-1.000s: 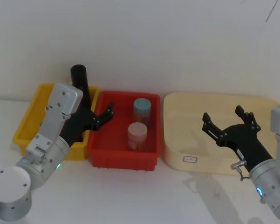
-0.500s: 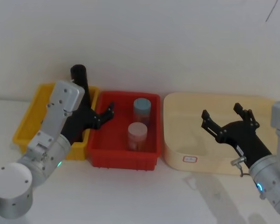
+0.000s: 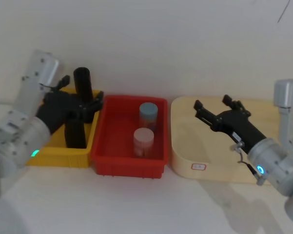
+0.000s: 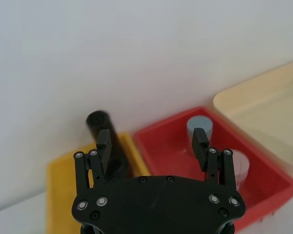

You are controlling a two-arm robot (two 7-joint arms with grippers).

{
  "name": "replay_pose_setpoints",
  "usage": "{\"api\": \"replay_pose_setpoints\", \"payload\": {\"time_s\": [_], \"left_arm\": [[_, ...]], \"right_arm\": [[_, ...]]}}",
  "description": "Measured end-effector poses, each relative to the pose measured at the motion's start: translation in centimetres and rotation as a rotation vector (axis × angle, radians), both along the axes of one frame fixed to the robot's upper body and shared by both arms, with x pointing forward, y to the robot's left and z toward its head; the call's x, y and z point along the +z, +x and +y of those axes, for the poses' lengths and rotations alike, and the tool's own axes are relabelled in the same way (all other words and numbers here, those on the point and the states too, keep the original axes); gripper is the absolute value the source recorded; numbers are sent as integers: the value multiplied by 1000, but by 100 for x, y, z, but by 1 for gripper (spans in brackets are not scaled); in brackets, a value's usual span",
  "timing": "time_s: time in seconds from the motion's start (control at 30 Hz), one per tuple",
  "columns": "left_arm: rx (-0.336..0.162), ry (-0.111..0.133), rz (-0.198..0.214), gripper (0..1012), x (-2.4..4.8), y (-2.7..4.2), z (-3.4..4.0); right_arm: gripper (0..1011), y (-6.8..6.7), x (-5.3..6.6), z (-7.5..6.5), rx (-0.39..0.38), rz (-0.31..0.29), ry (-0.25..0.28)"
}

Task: Pick up the garbage bag with the one hand and transfer it to the other hand.

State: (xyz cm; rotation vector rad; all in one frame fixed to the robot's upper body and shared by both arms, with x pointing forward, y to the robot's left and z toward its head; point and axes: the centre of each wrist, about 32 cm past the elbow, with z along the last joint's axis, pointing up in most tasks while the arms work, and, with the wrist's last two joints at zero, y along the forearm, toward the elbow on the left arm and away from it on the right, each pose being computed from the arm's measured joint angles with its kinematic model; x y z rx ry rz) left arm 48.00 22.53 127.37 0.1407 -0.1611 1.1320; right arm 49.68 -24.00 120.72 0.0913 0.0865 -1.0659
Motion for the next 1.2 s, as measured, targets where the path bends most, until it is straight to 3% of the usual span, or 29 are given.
{"api": "replay_pose_setpoints", "payload": {"time_s": [0.07, 0.17, 0.27, 0.3, 0.47, 0.5, 0.67, 0.8, 0.9, 1.2], "left_arm": [[2, 3, 14, 1001, 43, -25, 76], [8, 11, 46, 1001, 131, -91, 296], [11, 14, 65, 1001, 159, -126, 443], [12, 14, 75, 1001, 164, -143, 536], [8, 15, 101, 1001, 129, -164, 820], [2, 13, 103, 1001, 111, -157, 892], [-29, 12, 99, 1001, 15, -98, 1112], [-47, 13, 89, 1001, -31, -44, 1193], [-70, 12, 75, 1001, -95, 40, 1259], [-115, 6, 63, 1001, -224, 233, 1300]], "right_arm": [[1002, 109, 51, 44, 27, 16, 20], [1002, 263, 93, 132, 63, 52, 45], [1001, 394, 144, 232, 94, 80, 64], [1002, 425, 156, 260, 101, 86, 69], [1001, 615, 240, 465, 146, 123, 85], [1001, 634, 250, 489, 151, 130, 85], [1001, 728, 319, 648, 183, 153, 83], [1001, 752, 363, 731, 200, 159, 76], [1001, 755, 391, 793, 213, 166, 67], [1001, 680, 424, 940, 240, 180, 37]]}}
